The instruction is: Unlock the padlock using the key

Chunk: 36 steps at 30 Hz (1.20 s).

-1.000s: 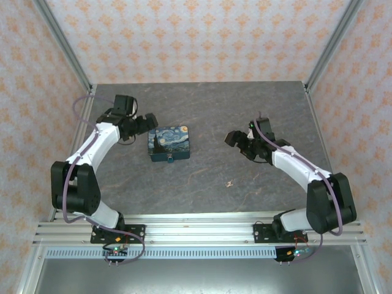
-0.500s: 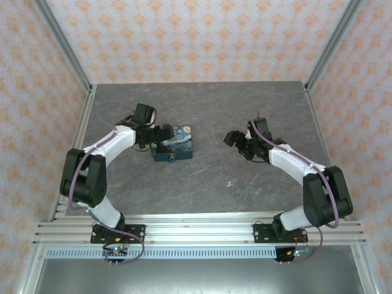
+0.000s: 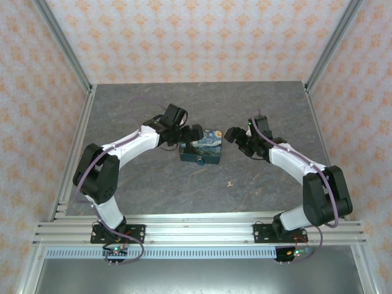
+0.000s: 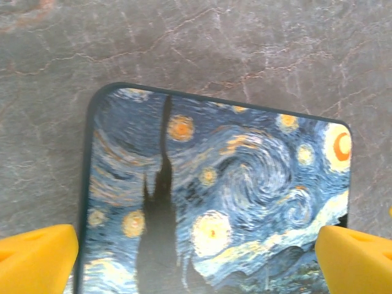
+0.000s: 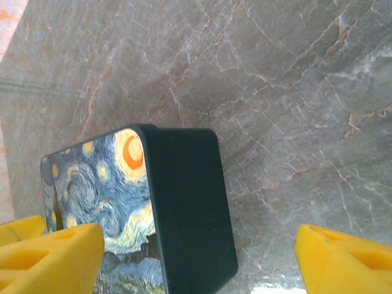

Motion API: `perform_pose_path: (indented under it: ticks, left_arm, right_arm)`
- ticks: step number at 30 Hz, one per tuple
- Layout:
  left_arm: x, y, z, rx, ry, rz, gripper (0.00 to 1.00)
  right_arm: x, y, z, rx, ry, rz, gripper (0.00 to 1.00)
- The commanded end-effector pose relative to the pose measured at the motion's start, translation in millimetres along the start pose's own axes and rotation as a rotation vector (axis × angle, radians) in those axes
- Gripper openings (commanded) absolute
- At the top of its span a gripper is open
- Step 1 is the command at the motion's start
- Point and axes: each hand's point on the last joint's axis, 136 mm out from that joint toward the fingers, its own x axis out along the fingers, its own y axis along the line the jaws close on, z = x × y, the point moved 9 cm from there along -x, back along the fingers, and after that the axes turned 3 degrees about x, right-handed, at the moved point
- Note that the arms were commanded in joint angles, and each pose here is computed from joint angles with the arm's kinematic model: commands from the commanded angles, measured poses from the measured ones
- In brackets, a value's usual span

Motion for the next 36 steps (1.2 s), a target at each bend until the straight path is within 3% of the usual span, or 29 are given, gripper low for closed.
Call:
perform_pose_path:
  ticks: [1,9,22,36]
  left_arm:
    - [1.0,-11.1,1.7,-0.012,-0.039,0.006,1.00]
    - [-15.2,5.2,-4.5,-0.035,-0.128,0.137,1.00]
    - [-56.2,42.5,-2.2,-0.152,-0.214,0.219,1.00]
    - [-57.3,68.8,-31.8,-0.271,-0.223,0.280,1.00]
  right_arm:
    - [7.2,-2.3,3.4,0.029,-0.014,0.022,0.81]
    - [26.0,3.2,2.4,0.111,0.043,0.095,0.80]
    - [57.6,22.2,6.5,0.233,0.073,0.202,0.78]
    - [80.8,43.1,13.4,0.270,0.086,0.241,0.77]
